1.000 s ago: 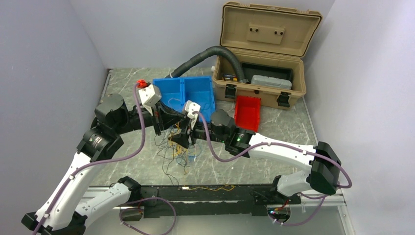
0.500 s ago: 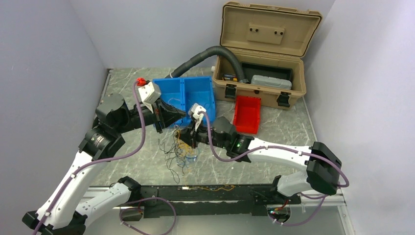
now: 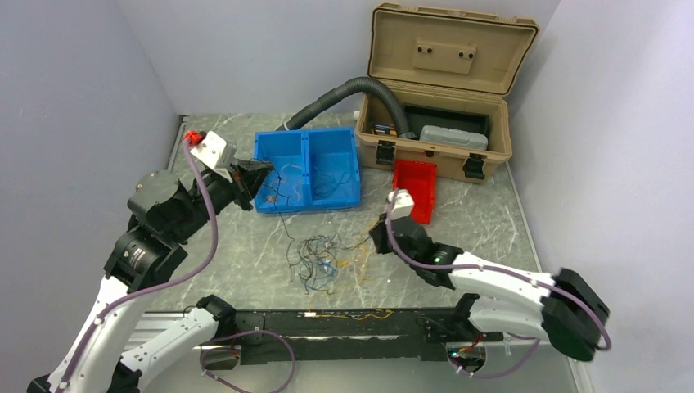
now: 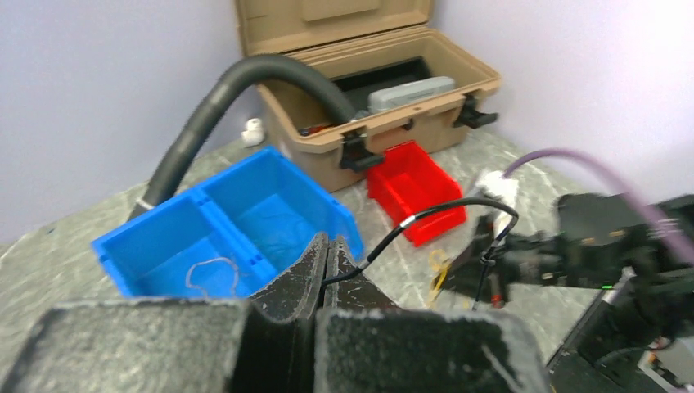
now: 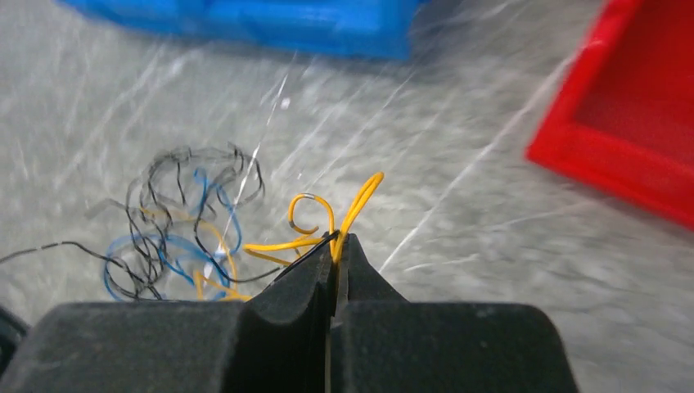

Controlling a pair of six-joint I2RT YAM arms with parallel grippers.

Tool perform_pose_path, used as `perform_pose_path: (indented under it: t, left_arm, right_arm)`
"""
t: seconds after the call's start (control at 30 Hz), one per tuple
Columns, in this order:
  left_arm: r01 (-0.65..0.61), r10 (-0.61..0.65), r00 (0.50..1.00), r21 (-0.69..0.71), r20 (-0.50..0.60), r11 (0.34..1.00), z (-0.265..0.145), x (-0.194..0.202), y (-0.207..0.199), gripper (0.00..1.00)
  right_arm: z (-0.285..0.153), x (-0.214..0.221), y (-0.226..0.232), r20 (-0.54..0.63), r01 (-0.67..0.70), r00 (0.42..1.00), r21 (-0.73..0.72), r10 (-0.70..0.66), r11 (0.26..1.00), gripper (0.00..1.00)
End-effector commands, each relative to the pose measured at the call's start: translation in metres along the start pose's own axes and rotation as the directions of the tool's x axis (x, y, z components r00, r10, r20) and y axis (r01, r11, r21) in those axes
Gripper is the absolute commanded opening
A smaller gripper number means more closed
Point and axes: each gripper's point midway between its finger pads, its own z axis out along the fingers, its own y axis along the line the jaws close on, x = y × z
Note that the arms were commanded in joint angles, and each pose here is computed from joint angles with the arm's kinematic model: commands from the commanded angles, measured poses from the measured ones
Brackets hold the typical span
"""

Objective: Untangle the cables

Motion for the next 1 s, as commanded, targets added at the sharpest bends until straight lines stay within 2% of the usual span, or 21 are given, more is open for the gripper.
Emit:
perform_pose_path:
  t: [0.0,0.1,0.17,0.2,0.23,0.33,0.4,0.47,0.53,0.67,0.9,0.97]
  left_arm:
    - [-0.021,0.012,0.999,-0.218,-0.042,0.976,-0.003,0.004,0.04,0.0]
    - [-0.01,-0.029,0.995,-0.385,-0.095,0.923,-0.007,0.014,0.069,0.0]
    - [-0.014,-0.032,0.994,-0.409,-0.106,0.912,-0.007,0.014,0.073,0.0]
    - [-0.013,-0.03,0.995,-0.397,-0.1,0.918,-0.006,0.011,0.071,0.0]
    - [-0.011,-0.026,0.995,-0.38,-0.092,0.925,-0.004,0.009,0.068,0.0]
    - [0.0,-0.025,0.998,-0.356,-0.065,0.935,-0.002,0.0,0.064,0.0]
    - [-0.004,-0.021,0.998,-0.365,-0.065,0.931,-0.002,-0.006,0.065,0.0]
    - [-0.008,-0.014,0.998,-0.351,-0.062,0.936,0.0,-0.012,0.063,0.0]
    - [-0.009,-0.007,0.999,-0.301,-0.054,0.954,0.004,-0.016,0.054,0.0]
    - [0.006,-0.013,1.0,-0.221,-0.026,0.975,0.009,-0.024,0.04,0.0]
    - [-0.01,0.01,1.0,-0.236,-0.001,0.972,0.003,-0.042,0.041,0.0]
    - [-0.019,0.02,1.0,-0.251,0.001,0.968,0.001,-0.047,0.043,0.0]
  right_arm:
    - [-0.032,-0.047,-0.043,0.16,-0.102,0.984,0.178,0.074,0.979,0.0]
    - [-0.056,-0.064,-0.08,0.195,-0.142,0.978,0.353,0.075,0.925,0.03]
    - [-0.069,-0.078,-0.091,0.196,-0.14,0.979,0.413,0.063,0.9,0.5]
    - [-0.072,-0.085,-0.087,0.179,-0.102,0.983,0.401,0.031,0.91,0.67]
    - [-0.075,-0.092,-0.081,0.165,-0.063,0.986,0.38,-0.001,0.923,0.72]
    - [-0.081,-0.11,-0.056,0.169,0.025,0.983,0.255,-0.07,0.967,0.79]
    - [-0.083,-0.12,-0.029,0.185,0.131,0.971,0.108,-0.15,0.985,0.81]
    - [-0.087,-0.116,0.016,0.187,0.257,0.955,-0.139,-0.23,0.956,0.82]
    - [-0.089,-0.112,0.044,0.183,0.305,0.948,-0.285,-0.261,0.909,0.83]
    - [-0.068,-0.108,0.061,0.145,0.331,0.943,-0.323,-0.3,0.887,0.83]
    - [-0.034,-0.118,0.093,0.158,0.327,0.945,-0.395,-0.287,0.858,0.83]
    - [-0.025,-0.109,0.099,0.128,0.322,0.947,-0.411,-0.296,0.853,0.83]
